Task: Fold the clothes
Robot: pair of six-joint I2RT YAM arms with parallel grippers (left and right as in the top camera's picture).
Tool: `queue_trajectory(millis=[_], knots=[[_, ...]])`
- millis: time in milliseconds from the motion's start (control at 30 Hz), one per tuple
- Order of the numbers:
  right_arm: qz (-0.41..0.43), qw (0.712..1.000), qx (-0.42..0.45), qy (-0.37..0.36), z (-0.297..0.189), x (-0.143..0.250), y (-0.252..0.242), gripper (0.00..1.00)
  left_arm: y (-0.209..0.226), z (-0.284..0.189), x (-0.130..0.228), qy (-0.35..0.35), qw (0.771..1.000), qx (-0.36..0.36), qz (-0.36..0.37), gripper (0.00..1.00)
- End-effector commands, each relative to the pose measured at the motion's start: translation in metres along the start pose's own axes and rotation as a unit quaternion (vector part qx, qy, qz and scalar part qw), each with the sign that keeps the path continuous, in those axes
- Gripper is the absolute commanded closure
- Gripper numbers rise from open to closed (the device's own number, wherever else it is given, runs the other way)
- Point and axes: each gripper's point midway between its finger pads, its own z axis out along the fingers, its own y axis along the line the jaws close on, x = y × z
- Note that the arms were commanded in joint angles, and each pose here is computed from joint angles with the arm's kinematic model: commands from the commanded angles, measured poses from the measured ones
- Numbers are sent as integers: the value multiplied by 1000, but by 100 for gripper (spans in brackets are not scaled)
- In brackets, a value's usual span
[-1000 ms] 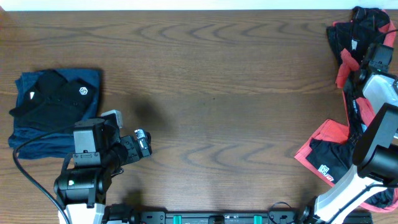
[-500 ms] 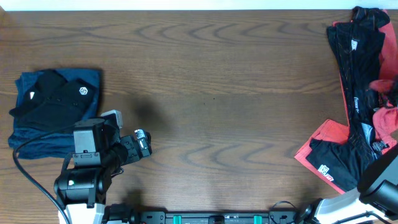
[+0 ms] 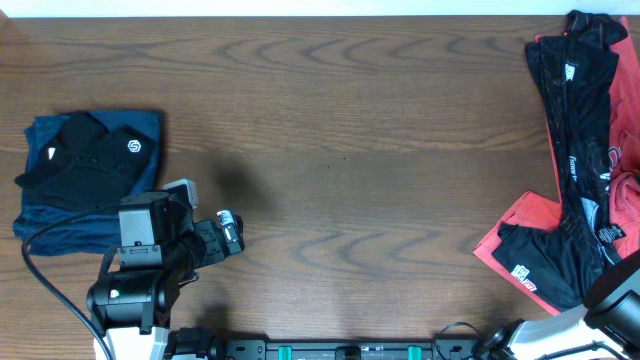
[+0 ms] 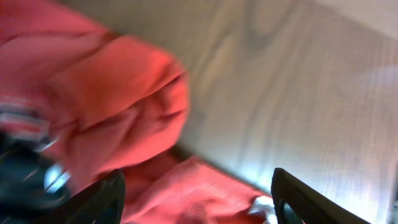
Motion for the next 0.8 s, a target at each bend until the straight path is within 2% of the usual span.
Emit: queue_trajectory(millis=[0, 100, 200, 333, 400, 533, 767], knots=[[-80, 991, -103, 3, -30, 9, 44, 28, -6, -6, -5, -8, 1000, 11, 1, 2], [-171, 962, -213, 18, -61, 31, 84, 28, -6, -6, -6, -9, 1000, 11, 1, 2], [-266, 914, -300, 67, -91, 77, 112, 28, -4, -6, -7, -12, 1000, 4, 1, 2], [-309, 892, -285, 169, -108, 143, 109, 33, -2, -6, -10, -18, 1000, -1, 2, 2], [-332, 881, -265, 208, -114, 170, 101, 40, -3, -6, -11, -19, 1000, -1, 3, 2], [-325, 901, -175, 230, -109, 196, 76, 41, -3, -6, -10, -19, 1000, -1, 3, 2], [-272, 925, -134, 229, -88, 234, 58, 42, -3, -6, -10, -19, 1000, -1, 3, 2]])
